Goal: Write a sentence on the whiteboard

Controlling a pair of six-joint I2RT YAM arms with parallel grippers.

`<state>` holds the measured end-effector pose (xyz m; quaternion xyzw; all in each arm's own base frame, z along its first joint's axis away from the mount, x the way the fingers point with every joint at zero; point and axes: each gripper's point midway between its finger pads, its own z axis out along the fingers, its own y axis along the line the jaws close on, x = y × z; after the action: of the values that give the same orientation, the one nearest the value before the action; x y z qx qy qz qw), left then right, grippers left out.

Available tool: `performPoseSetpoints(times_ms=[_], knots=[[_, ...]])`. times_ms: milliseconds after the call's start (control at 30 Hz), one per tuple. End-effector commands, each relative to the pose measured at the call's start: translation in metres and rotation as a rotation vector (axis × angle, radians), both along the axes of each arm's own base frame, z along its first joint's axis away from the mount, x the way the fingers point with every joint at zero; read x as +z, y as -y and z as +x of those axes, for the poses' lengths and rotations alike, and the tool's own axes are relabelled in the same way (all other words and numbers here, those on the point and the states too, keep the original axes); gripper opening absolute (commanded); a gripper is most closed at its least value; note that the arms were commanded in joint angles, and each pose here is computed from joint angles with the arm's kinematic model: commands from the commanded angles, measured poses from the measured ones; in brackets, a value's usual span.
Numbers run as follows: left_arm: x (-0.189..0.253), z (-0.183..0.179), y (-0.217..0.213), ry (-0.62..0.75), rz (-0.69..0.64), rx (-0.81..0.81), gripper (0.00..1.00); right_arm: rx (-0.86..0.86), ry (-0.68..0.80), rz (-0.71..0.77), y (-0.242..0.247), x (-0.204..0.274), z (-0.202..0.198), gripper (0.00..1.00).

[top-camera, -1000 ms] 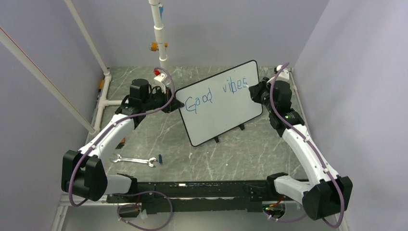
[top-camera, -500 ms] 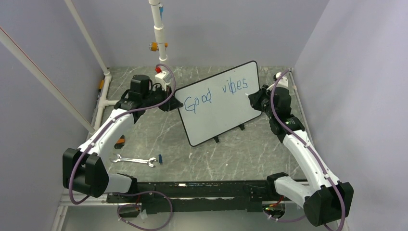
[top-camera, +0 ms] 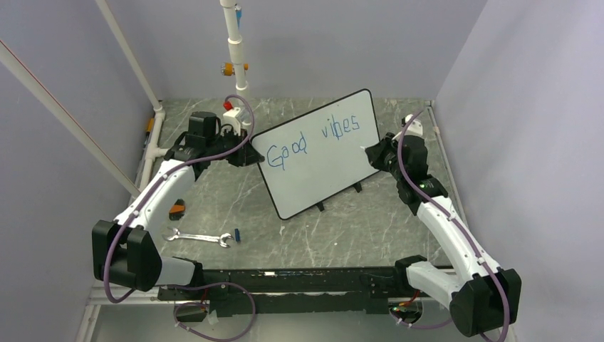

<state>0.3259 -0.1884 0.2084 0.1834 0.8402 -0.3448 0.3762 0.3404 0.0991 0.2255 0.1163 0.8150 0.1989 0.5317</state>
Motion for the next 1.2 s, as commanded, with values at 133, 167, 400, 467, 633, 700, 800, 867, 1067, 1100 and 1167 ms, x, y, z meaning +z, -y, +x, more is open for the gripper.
performPoseSetpoints(times_ms=[133,167,400,467,633,700,800,867,1067,1100,1167], knots=[[-0.07,0.009,-0.051,-0.093,0.306,0.084,0.0,0.005,-0.023,0.023,-0.002,-0.031,-0.01,0.0],[-0.072,0.01,-0.052,-0.099,0.309,0.083,0.0,0.003,-0.033,0.023,-0.001,-0.036,-0.011,0.0],[-0.089,0.013,-0.06,-0.147,0.353,0.089,0.0,0.049,-0.054,0.057,-0.011,-0.048,-0.016,0.0],[-0.095,0.013,-0.062,-0.159,0.36,0.088,0.0,0.052,-0.057,0.062,-0.012,-0.049,-0.016,0.0],[-0.107,0.013,-0.064,-0.193,0.383,0.088,0.0,0.059,-0.058,0.068,-0.013,-0.049,-0.017,0.0],[-0.111,0.014,-0.068,-0.197,0.401,0.103,0.0,0.059,-0.058,0.067,-0.013,-0.05,-0.017,0.0],[-0.116,0.014,-0.074,-0.206,0.429,0.123,0.0,0.059,-0.058,0.067,-0.013,-0.05,-0.018,0.0],[-0.12,0.014,-0.078,-0.215,0.449,0.137,0.0,0.06,-0.059,0.067,-0.013,-0.051,-0.019,0.0],[-0.126,0.015,-0.09,-0.225,0.505,0.189,0.04,0.063,-0.062,0.069,-0.013,-0.053,-0.021,0.0],[-0.126,0.015,-0.091,-0.224,0.509,0.193,0.07,0.062,-0.06,0.07,-0.013,-0.053,-0.021,0.0],[-0.126,0.015,-0.093,-0.219,0.514,0.201,0.09,0.061,-0.061,0.071,-0.013,-0.053,-0.021,0.0]])
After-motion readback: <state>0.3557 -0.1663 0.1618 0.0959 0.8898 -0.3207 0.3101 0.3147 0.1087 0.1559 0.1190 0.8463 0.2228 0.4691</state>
